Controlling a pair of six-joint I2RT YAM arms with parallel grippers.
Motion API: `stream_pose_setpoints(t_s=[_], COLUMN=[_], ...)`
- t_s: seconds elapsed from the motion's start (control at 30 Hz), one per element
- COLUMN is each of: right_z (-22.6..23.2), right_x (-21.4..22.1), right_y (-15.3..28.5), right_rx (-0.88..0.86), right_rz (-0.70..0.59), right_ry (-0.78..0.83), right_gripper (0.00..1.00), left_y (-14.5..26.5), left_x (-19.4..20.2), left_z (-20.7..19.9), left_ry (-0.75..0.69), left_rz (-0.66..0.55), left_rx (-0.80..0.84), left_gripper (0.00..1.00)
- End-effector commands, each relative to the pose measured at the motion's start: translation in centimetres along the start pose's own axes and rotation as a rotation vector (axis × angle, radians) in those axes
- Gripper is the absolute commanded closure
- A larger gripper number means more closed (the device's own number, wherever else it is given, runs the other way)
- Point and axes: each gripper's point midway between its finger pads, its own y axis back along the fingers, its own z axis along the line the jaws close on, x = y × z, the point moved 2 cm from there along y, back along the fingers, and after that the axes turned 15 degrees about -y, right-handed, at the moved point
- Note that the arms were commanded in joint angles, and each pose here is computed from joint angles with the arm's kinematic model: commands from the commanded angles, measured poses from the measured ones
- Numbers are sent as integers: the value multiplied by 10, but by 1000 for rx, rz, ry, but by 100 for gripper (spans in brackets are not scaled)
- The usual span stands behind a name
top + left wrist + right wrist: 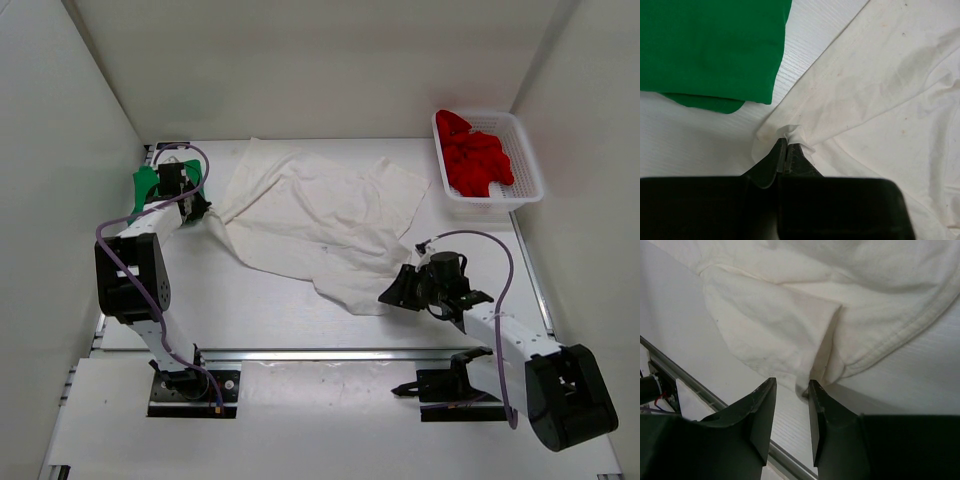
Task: Fold and stack the t-shirts
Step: Flatten out the tshirt
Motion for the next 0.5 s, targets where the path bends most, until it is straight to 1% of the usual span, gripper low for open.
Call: stream_pose_setpoints(t_s=[0.0, 0.03, 0.1, 0.17, 0.2, 0.27, 0.33, 0.37, 0.4, 0.47], right_z=[8, 9, -1, -5, -9, -3, -3, -4, -6, -7], right_x=[5, 6, 13, 12, 15, 13, 16, 17, 21, 24], right_y=[3, 4, 4, 3, 3, 4, 4, 3, 2, 3], right_rx=[-65, -71, -18, 21, 37, 25, 31, 38, 44, 40], right_rz=[6, 8, 32, 23, 30, 42, 57, 62, 73, 91], right_ry=[8, 5, -11, -14, -20, -18, -13, -16, -22, -31], right_gripper=[71, 71, 67, 65, 66, 68, 77, 77, 76, 70], left_y=[7, 7, 6, 9, 8, 8, 8, 8, 9, 10], left_x=[-11, -6, -7, -9, -8, -8, -8, -7, -8, -8], left_z=[-5, -6, -5, -5, -4, -4, -4, -4, -4, -4], left_ry=[-6, -7, -7, -6, -4, -6, -8, -6, -5, -9], left_rz=[-42, -26, -32, -40, -38, -38, -39, -35, -40, -44], left_rx=[19, 23, 18, 17, 17, 17, 15, 16, 21, 19], left_gripper=[100, 100, 100, 100, 100, 100, 100, 100, 100, 100])
